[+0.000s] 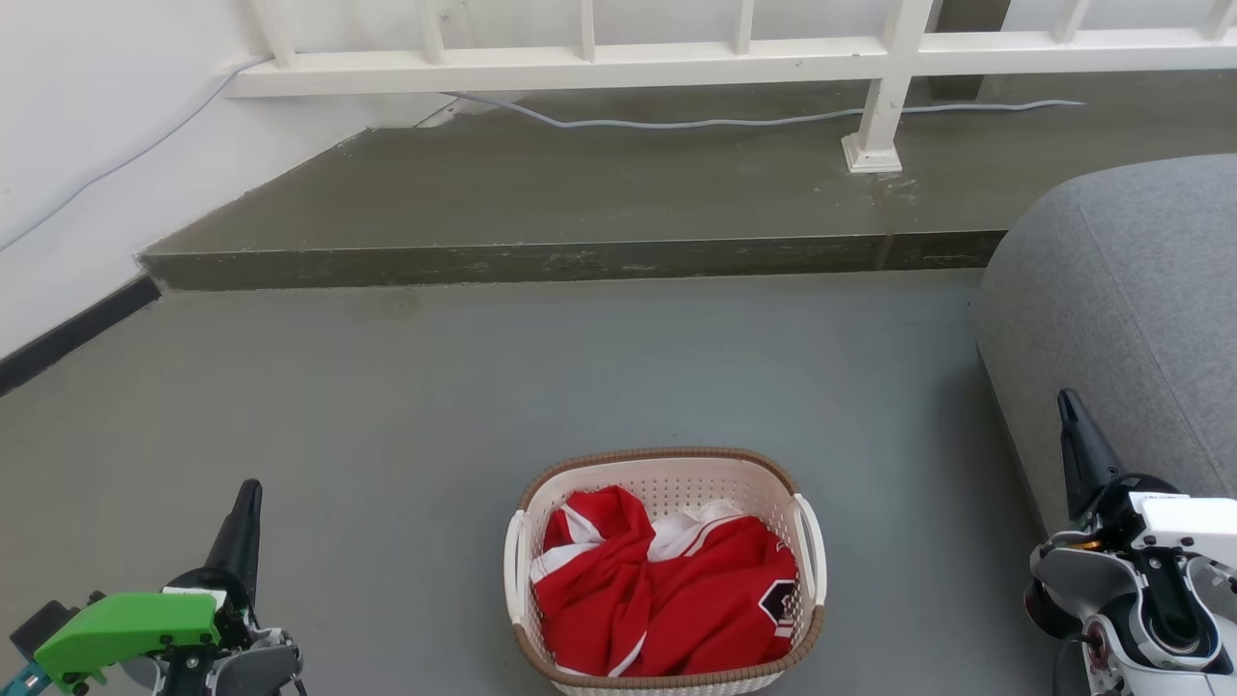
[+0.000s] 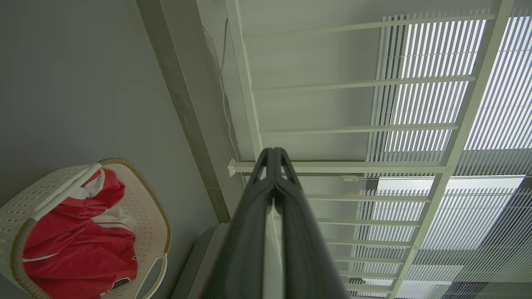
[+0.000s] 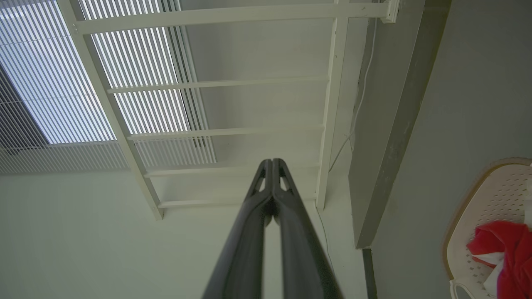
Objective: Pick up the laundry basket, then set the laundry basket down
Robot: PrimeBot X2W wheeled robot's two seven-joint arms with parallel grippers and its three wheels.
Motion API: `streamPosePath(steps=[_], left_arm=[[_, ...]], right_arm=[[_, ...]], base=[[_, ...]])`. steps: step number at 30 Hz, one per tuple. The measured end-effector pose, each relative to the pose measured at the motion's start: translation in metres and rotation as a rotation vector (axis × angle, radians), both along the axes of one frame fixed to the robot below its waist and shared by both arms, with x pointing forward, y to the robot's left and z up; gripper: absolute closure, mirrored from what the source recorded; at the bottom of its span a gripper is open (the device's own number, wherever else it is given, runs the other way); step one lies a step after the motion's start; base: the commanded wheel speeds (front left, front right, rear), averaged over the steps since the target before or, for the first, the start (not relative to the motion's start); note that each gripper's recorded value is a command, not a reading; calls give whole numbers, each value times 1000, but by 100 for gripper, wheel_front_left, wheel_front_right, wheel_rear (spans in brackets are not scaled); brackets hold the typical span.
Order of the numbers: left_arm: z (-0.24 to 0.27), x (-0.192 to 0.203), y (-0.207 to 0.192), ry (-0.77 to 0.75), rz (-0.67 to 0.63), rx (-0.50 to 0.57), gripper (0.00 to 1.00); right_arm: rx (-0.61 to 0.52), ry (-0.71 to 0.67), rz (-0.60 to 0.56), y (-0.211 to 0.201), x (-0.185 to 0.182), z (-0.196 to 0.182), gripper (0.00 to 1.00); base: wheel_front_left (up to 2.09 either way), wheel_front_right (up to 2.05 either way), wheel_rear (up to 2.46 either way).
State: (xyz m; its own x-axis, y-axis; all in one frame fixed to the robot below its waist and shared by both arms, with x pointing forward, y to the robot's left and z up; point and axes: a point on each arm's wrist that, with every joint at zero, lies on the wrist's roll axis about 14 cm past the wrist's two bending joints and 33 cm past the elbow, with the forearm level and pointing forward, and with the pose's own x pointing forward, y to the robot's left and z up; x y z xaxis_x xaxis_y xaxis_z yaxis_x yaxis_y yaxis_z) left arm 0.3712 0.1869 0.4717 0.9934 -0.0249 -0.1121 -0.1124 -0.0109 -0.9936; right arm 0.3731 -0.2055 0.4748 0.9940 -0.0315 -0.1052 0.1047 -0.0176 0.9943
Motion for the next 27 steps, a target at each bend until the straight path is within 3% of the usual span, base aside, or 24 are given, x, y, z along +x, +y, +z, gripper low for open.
streamPosePath(steps=[27], left_arm=[[0, 0, 1, -1, 5, -1, 100]], right_arm=[[3, -5, 4, 0, 0, 1, 100]], base=[[0, 0, 0]])
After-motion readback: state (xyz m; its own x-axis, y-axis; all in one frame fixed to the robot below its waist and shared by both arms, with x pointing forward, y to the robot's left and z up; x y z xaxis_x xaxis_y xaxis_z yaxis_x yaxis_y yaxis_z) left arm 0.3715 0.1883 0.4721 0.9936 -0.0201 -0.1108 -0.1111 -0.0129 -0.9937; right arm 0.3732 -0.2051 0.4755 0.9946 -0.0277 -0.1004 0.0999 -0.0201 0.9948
